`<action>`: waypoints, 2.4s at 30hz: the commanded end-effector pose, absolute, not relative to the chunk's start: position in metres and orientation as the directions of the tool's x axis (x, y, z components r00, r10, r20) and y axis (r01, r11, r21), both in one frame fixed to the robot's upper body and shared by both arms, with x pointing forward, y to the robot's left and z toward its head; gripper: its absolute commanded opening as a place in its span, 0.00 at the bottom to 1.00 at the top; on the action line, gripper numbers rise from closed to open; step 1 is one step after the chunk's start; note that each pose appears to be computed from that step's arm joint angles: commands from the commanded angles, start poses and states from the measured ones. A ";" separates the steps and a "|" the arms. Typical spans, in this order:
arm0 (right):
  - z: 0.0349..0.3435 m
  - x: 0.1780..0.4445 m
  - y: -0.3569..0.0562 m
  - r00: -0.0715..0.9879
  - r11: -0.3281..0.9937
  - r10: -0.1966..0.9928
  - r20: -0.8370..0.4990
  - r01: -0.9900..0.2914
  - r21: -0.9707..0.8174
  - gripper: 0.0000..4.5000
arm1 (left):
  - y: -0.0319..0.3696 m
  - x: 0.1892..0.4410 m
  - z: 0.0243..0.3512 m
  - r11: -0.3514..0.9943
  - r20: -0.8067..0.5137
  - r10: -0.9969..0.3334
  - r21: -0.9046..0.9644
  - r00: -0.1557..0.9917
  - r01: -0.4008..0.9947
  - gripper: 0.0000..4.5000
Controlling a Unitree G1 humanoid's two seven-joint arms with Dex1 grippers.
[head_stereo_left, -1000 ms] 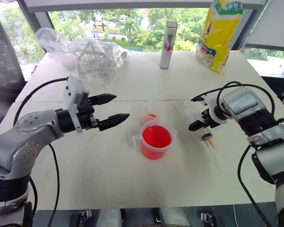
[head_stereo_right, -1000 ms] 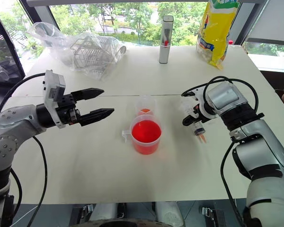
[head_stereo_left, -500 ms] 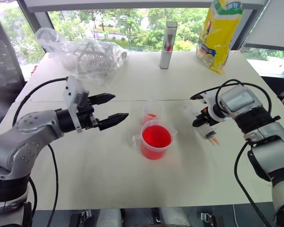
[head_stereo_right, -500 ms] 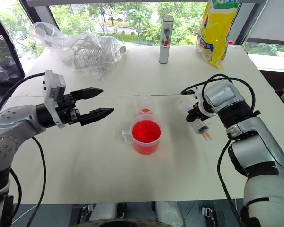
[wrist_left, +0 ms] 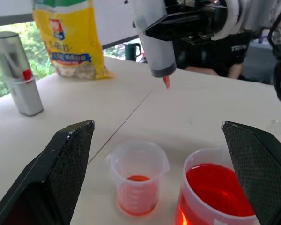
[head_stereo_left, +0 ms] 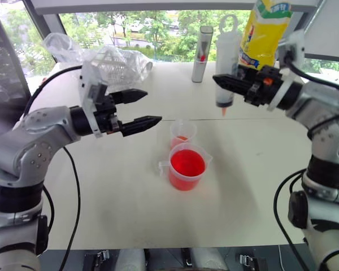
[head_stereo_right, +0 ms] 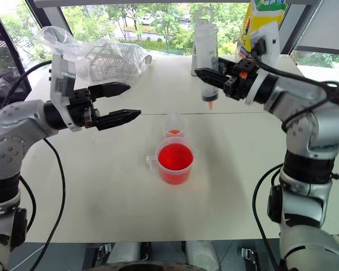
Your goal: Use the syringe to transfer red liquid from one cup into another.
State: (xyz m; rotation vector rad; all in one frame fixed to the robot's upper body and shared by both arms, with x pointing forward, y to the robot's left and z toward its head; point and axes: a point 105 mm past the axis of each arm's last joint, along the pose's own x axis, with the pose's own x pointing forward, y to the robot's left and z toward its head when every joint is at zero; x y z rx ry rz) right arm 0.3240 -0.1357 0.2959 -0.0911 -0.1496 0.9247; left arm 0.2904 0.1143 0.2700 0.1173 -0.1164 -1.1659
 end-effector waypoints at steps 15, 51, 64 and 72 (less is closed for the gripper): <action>0.230 0.268 -0.081 0.335 0.363 0.928 0.163 -0.911 -0.194 0.31 | 0.079 0.282 0.297 0.119 0.028 -0.993 0.214 0.115 0.970 1.00; 0.190 0.272 -0.073 0.341 0.360 0.932 0.118 -0.902 -0.237 0.31 | 0.050 0.281 0.281 0.045 -0.001 -0.999 0.142 0.046 0.989 0.01; 0.184 0.269 -0.074 0.325 0.339 0.940 0.101 -0.924 -0.177 0.31 | 0.052 0.287 0.306 0.093 0.058 -0.995 0.188 0.083 0.978 0.01; 0.173 0.265 -0.074 0.307 0.313 0.949 0.072 -0.944 -0.108 0.31 | 0.054 0.288 0.320 0.110 0.090 -0.992 0.216 0.093 0.970 0.01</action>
